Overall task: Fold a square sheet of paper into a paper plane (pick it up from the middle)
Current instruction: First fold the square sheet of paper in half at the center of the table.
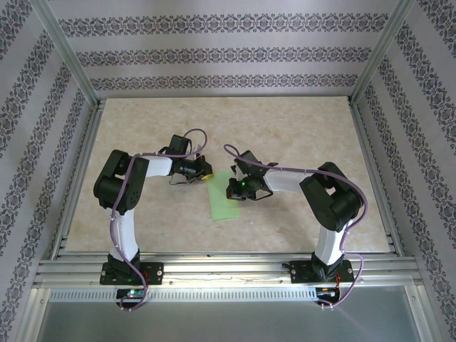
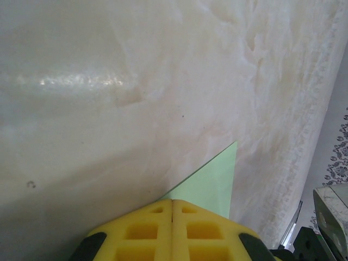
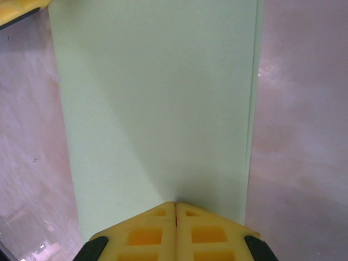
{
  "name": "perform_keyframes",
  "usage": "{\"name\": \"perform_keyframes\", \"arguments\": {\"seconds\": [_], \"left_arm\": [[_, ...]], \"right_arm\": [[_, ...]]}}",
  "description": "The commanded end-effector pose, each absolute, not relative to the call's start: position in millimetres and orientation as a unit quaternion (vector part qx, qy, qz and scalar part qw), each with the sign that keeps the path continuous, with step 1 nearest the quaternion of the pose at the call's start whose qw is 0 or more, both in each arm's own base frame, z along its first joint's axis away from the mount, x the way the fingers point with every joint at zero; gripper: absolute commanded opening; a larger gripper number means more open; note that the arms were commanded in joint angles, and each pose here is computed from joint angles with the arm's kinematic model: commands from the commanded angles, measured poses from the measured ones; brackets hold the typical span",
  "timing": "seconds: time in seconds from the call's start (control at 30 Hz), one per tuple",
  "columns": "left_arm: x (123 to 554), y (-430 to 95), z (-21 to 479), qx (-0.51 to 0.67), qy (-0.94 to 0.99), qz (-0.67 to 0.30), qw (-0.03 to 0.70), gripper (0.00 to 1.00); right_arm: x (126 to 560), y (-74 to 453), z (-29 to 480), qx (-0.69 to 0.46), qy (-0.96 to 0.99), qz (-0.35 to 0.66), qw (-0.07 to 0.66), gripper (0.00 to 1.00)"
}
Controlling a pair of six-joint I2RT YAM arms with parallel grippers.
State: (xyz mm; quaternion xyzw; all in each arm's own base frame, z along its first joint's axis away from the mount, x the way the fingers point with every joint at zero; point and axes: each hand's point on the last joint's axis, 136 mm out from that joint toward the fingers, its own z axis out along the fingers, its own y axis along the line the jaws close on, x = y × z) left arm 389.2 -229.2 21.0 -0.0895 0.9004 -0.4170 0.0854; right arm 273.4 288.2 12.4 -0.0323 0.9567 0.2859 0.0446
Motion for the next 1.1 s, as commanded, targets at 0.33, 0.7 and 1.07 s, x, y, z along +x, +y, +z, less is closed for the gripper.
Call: {"name": "perform_keyframes", "arguments": {"seconds": [0.33,0.7,1.07], "left_arm": [[401,-199,8,-0.119,0.911,-0.38,0.104,0.09],[410,-197,43,-0.115,0.902,-0.392,0.139,0.09],[370,-223,66,-0.059,0.893,-0.43,0.117,0.09]], "right_arm": [[231,244,-30,-0.013,0.979,0.196,-0.047,0.0],[231,244,-30,-0.012,0.979,0.198,-0.048,0.0],[234,247,-28,-0.02,0.978,0.204,-0.05,0.0]]}}
